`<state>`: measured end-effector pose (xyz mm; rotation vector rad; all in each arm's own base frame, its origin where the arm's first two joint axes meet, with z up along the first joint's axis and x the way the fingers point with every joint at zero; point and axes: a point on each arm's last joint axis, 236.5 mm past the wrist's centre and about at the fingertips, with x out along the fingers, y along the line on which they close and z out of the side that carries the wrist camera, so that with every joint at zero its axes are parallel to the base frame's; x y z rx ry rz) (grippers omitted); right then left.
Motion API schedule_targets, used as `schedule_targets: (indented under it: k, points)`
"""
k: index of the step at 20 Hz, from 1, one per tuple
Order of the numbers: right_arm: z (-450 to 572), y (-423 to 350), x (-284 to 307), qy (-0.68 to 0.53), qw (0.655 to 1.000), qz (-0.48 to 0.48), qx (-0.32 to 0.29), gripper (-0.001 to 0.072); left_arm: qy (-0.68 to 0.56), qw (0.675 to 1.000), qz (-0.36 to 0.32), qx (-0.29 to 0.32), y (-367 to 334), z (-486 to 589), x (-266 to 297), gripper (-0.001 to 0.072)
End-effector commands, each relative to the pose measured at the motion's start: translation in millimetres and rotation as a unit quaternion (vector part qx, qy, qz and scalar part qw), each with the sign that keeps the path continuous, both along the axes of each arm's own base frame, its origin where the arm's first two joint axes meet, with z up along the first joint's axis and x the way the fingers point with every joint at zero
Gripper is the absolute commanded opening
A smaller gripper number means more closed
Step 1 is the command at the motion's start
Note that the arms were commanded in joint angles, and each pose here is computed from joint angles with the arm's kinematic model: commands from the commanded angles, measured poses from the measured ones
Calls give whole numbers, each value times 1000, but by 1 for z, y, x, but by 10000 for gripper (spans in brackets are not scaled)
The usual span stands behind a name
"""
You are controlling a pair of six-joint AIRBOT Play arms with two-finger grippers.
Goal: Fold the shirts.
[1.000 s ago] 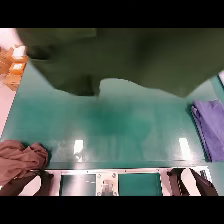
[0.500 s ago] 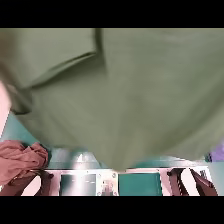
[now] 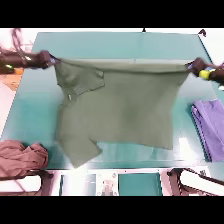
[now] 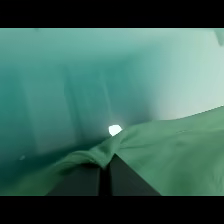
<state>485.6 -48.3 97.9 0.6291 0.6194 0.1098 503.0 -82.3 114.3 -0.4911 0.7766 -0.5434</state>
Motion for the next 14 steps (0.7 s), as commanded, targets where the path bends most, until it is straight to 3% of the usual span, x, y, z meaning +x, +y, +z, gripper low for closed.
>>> schedule_targets:
  k: [1,8,14]
  points:
    - [-102,3,37,80,995,-11,52,16,45,997,35,-43,7,-83,40,21]
    - [-112,4,62,89,991,12,96,15,52,998,34,-17,16,-97,58,21]
    - [-124,12,-4,170,980,73,75,15,178,981,-47,66,22,-132,-6,21]
